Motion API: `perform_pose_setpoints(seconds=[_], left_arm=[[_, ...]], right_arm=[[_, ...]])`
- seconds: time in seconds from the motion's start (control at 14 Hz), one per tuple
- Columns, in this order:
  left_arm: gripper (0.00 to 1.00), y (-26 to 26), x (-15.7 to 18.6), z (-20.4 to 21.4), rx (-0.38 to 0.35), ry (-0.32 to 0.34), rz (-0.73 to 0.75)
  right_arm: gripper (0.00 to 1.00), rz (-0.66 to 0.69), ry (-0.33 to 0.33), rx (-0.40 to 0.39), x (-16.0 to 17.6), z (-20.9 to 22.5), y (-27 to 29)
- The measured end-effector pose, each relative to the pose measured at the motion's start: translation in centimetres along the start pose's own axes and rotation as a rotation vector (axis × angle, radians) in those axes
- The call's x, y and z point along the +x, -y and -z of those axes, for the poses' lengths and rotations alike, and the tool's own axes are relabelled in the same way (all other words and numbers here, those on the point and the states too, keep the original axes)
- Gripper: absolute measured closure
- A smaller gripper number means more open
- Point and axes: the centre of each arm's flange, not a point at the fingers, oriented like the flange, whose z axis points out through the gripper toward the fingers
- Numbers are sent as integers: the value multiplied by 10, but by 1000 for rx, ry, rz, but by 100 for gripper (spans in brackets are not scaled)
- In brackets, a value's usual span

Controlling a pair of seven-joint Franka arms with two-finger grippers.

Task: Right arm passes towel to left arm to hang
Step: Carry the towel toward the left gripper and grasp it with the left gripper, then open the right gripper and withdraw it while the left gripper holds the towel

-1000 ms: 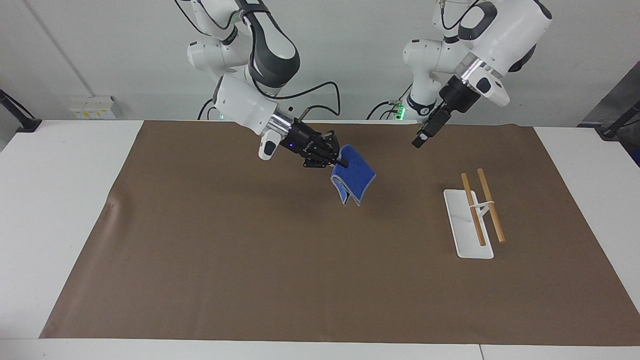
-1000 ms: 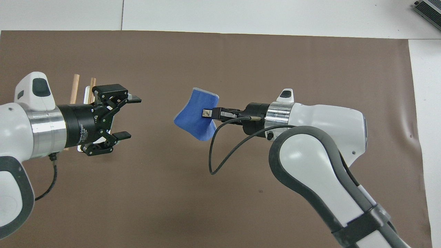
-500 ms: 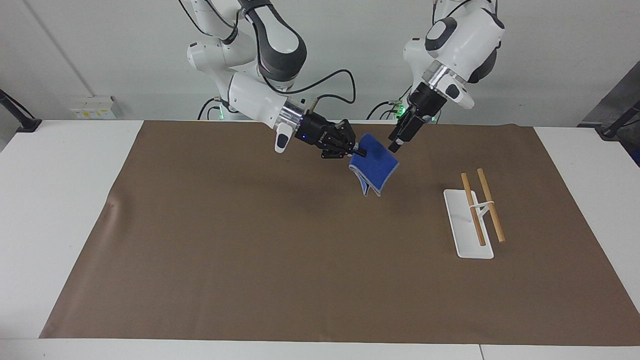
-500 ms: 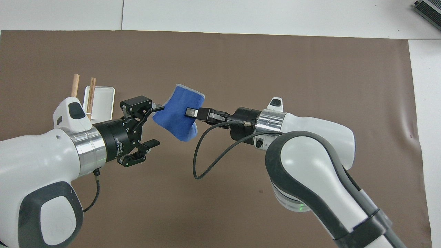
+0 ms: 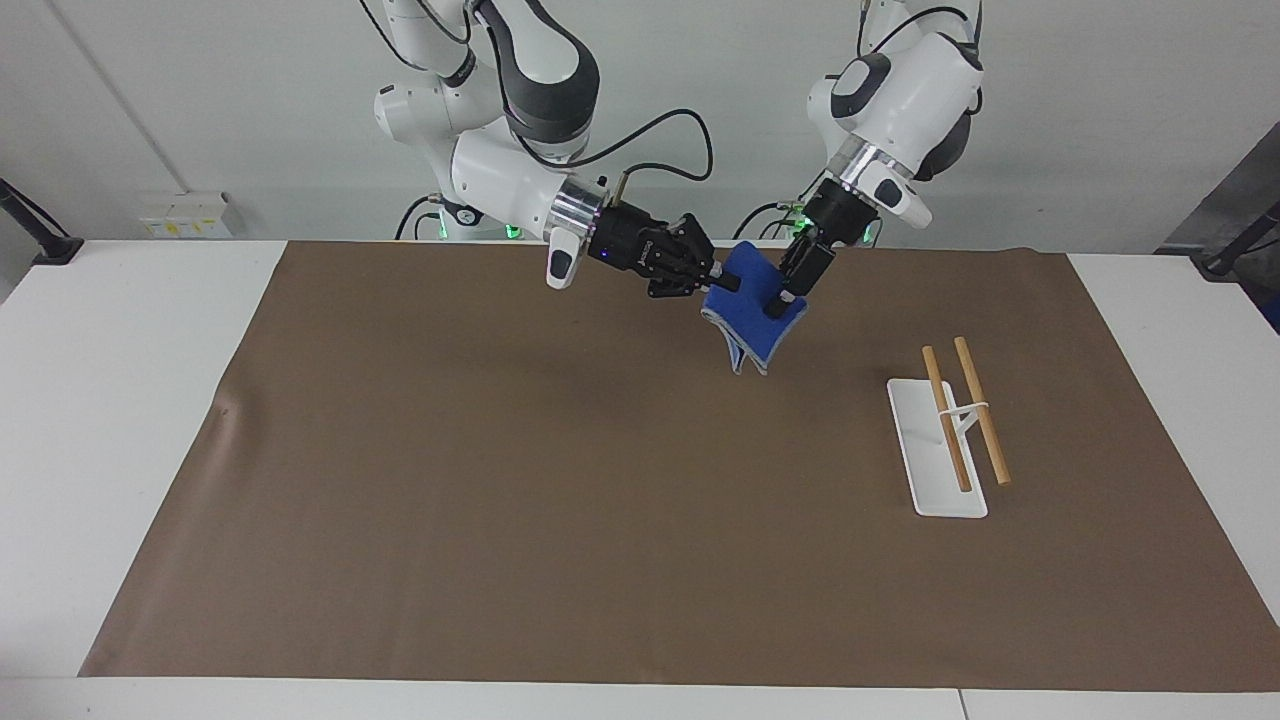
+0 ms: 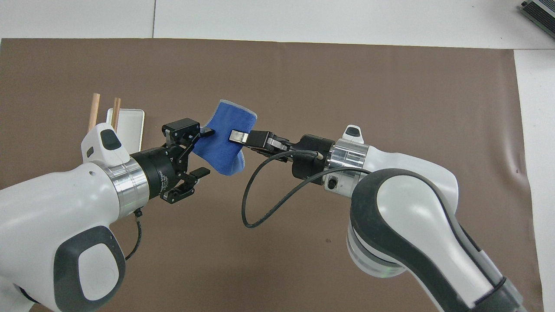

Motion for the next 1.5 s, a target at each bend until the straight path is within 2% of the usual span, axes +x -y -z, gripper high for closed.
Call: perform_pose_setpoints(seconds=[0.07,0.14,0.21,0.29,0.36,0.5,0.71,0.79,0.86,1.21,1.29,1.5], left_arm=[[23,-2,1,0,-13,-6,1],[23,-3,2,0,-23,-10,1],[30,-5,2,0,-31,-12,1],[30,-8,1,1,-37,-12,0],[39,-11,0,3,-43,-11,-2],[43,-20,-2,7,-60,-9,-6],[78,-28,-4,12,-78,-6,-10],[93,-29,-4,13,-80,-6,-11],[98,-30,-4,13,-81,-6,-11],[98,-31,-1,13,-82,-9,-13],[98,-31,0,13,-83,-10,-13],[98,-31,1,14,-83,-11,-14]], right_arm=[[96,2,-1,2,0,1,2],[96,3,-2,2,0,1,2],[96,2,-9,-1,0,2,1],[96,2,-16,-4,1,3,1],[96,2,-21,-6,2,3,1],[96,2,-26,-9,2,3,0],[96,1,-26,-9,2,3,0],[96,1,-26,-9,2,3,0],[96,1,-26,-9,2,3,0],[96,1,-37,-14,3,5,-1],[90,1,-57,-22,5,6,-2],[56,12,-161,-69,5,11,-1]])
